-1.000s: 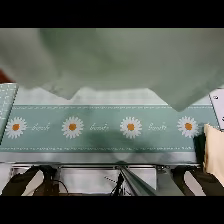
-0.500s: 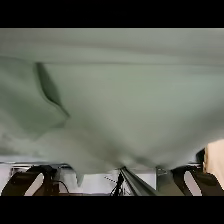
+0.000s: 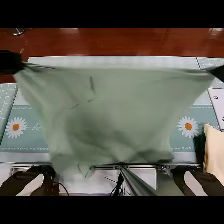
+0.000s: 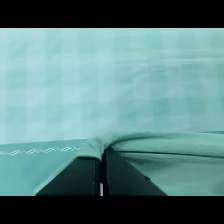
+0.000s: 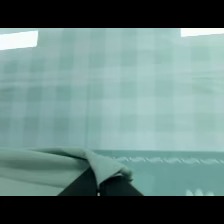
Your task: Fold the shirts.
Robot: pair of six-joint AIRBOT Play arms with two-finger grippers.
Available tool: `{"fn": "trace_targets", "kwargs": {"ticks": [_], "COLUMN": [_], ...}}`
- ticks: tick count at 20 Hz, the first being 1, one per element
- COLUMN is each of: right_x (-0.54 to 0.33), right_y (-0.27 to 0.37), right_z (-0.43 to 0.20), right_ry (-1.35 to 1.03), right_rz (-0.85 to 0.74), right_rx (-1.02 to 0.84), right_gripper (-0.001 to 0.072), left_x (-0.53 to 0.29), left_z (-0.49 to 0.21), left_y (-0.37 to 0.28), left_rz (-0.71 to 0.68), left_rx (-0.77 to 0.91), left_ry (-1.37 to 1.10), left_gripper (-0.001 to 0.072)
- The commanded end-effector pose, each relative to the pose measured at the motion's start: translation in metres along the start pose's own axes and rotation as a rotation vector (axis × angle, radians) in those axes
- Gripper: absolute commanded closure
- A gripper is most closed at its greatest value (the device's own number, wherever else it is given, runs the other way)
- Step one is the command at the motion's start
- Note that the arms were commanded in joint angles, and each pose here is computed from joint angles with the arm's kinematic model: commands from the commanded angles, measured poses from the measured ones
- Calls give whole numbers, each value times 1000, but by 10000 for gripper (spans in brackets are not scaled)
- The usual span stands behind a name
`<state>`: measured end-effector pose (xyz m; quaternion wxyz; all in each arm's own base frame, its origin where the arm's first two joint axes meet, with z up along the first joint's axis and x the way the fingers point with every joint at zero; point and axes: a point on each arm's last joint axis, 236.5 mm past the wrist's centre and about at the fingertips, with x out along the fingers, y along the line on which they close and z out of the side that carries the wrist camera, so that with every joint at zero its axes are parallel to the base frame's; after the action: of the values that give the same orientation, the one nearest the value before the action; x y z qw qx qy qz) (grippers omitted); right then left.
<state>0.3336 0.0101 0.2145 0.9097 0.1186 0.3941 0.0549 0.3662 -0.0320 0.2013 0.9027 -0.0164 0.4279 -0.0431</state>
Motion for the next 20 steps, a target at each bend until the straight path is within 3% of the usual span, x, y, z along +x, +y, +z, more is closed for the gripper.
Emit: {"fn": "trace_targets", "kwargs": {"ticks": [1, 5, 10, 15, 20], "right_x": [116, 218, 286, 279, 240], "right_y": [-20, -45, -53, -58, -79], "right_z": [12, 27, 37, 18, -53], "right_ry": [59, 157, 216, 313, 617], "right_rz": [84, 117, 179, 202, 197], "right_rx": [82, 166, 263, 244, 199], "right_gripper": [690, 691, 690, 690, 690], "left_x": [116, 212, 274, 259, 217], "left_z": [5, 21, 15, -11, -101], "left_y": [-8, -22, -35, -23, -6], "left_rz": [-57, -138, -189, -186, -236], "left_rx": [-65, -153, -304, -300, -175], "left_ry": [79, 109, 189, 311, 711], "left_gripper": [689, 689, 688, 688, 688]}}
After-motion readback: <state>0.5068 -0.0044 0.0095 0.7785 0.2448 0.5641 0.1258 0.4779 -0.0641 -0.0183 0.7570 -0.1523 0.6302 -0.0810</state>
